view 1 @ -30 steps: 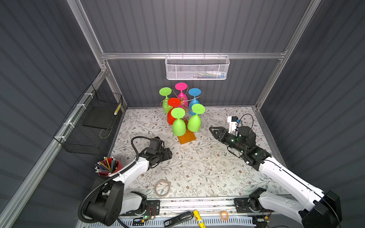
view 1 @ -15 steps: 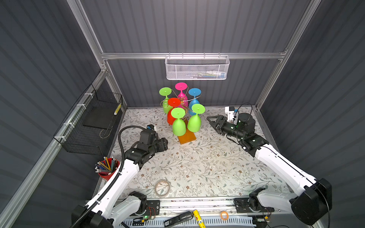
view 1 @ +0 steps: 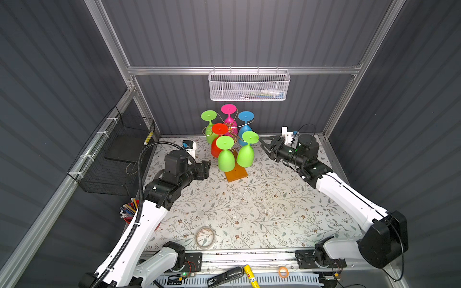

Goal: Take the wine glass off the wine glass rack
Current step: Pick up the wine glass from the wine glass rack.

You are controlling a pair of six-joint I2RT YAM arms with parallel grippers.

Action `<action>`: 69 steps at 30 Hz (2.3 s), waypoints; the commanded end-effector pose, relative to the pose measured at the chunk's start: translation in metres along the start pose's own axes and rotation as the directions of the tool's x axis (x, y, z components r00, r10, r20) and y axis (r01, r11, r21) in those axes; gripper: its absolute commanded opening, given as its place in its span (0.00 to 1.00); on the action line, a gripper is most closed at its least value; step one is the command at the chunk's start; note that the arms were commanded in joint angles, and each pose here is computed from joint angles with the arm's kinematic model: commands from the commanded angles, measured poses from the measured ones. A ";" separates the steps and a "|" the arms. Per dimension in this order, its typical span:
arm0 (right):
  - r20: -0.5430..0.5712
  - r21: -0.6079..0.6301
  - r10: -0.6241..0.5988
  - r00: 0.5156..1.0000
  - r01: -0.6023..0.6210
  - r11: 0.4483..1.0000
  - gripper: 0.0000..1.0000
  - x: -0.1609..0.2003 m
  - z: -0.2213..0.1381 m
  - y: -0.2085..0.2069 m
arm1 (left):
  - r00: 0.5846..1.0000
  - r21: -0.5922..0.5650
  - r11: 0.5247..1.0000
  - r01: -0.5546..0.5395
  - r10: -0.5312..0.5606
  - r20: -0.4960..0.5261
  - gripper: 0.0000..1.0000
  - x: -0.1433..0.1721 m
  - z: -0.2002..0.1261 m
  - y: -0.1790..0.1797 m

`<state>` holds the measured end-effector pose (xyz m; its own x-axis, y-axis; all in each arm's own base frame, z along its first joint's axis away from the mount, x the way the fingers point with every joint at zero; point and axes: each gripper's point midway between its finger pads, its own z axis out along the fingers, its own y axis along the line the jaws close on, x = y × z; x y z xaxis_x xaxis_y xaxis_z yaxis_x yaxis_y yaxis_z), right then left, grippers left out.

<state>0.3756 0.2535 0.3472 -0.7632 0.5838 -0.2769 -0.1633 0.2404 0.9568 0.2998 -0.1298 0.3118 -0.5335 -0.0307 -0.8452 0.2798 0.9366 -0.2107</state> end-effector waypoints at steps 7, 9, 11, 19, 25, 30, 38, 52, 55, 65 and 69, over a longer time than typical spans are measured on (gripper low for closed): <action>0.014 -0.050 0.026 1.000 -0.026 0.998 0.43 -0.013 0.011 0.016 | 0.994 0.106 0.988 -0.110 0.106 0.039 0.73 -0.013 0.001 -0.022; 0.015 -0.050 0.028 1.000 -0.027 0.998 0.41 -0.016 0.014 0.016 | 0.992 0.127 0.984 -0.121 0.117 0.042 0.73 -0.011 0.002 -0.025; 0.016 -0.050 0.031 0.999 -0.030 0.998 0.40 -0.018 0.016 0.016 | 0.992 0.139 0.982 -0.128 0.123 0.041 0.73 -0.009 0.004 -0.027; 0.008 -0.038 0.042 0.999 -0.042 0.998 0.32 -0.022 0.028 0.011 | 0.991 0.157 0.978 -0.136 0.133 0.027 0.73 -0.001 0.010 -0.028; 0.003 -0.031 0.048 0.999 -0.048 0.998 0.30 -0.023 0.034 0.007 | 0.991 0.154 0.979 -0.133 0.132 0.016 0.73 0.004 0.013 -0.027; 0.007 -0.029 0.048 0.999 -0.048 0.998 0.23 -0.023 0.035 0.006 | 0.991 0.153 0.979 -0.132 0.133 0.008 0.73 0.008 0.014 -0.026; 0.023 -0.038 0.033 0.999 -0.032 0.999 0.10 -0.024 0.030 0.013 | 0.991 0.153 0.980 -0.132 0.133 0.003 0.73 0.010 0.016 -0.025; 0.039 -0.060 0.009 0.999 -0.007 0.998 0.00 -0.025 0.021 0.028 | 0.991 0.150 0.980 -0.132 0.134 -0.006 0.72 0.014 0.018 -0.024; 0.041 -0.061 0.002 0.999 0.001 0.998 0.00 -0.024 0.019 0.031 | 0.991 0.150 0.980 -0.131 0.134 -0.005 0.72 0.013 0.019 -0.024; 0.025 -0.054 -0.004 1.000 0.005 0.999 0.00 -0.014 0.016 0.030 | 0.991 0.149 0.980 -0.129 0.133 -0.017 0.72 0.015 0.022 -0.024; 0.012 -0.048 -0.009 1.000 0.010 0.999 0.00 -0.007 0.019 0.028 | 0.991 0.148 0.981 -0.128 0.133 -0.020 0.72 0.016 0.023 -0.024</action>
<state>0.3987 0.2696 0.3646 -0.7558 0.6024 -0.2568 -0.1655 0.2038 0.9649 0.3050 -0.1557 0.2964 -0.5097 0.0757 -0.8570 0.4338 0.8829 -0.1800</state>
